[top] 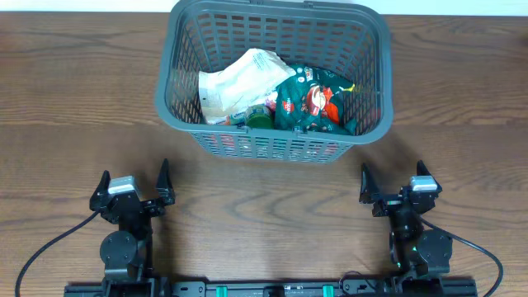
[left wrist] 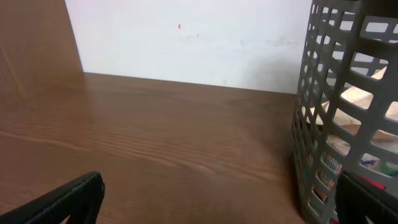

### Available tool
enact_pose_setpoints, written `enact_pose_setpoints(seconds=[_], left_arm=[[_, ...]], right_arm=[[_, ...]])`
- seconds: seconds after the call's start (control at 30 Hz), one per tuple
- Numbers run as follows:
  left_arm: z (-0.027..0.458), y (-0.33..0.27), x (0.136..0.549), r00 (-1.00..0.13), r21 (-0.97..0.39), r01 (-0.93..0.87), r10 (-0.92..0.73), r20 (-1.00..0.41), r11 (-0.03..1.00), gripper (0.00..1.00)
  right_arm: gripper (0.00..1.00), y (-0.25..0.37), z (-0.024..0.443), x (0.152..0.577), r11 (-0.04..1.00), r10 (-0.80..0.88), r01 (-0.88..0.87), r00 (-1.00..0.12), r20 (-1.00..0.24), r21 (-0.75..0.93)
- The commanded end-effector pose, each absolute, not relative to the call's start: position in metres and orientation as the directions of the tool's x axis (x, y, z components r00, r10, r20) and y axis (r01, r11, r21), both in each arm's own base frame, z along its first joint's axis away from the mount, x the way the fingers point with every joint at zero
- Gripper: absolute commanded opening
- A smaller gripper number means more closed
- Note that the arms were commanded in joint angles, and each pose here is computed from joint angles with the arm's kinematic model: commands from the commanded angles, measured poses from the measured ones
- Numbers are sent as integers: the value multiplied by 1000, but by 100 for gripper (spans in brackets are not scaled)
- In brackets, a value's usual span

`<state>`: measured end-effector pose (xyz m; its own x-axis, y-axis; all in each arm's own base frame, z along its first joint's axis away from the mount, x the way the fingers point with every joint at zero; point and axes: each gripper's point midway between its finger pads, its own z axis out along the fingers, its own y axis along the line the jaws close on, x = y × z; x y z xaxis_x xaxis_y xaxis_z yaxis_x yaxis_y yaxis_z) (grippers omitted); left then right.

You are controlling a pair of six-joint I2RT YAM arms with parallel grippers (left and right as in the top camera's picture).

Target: Pack container

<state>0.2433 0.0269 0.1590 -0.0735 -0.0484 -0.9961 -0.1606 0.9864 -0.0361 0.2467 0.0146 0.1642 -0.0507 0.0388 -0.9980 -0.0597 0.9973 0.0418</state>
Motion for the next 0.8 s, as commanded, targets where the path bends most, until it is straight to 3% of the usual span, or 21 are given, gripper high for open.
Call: enact_pose_setpoints(seconds=[0.0, 0.77], left_arm=[[149, 28, 243, -96, -46, -172, -63, -993, 984, 99], [149, 28, 243, -96, -46, -173, -63, -993, 984, 99]], right_arm=[[99, 18, 163, 246, 996, 41, -75, -53, -998, 45], [99, 18, 157, 246, 996, 39, -73, -77, -996, 45]])
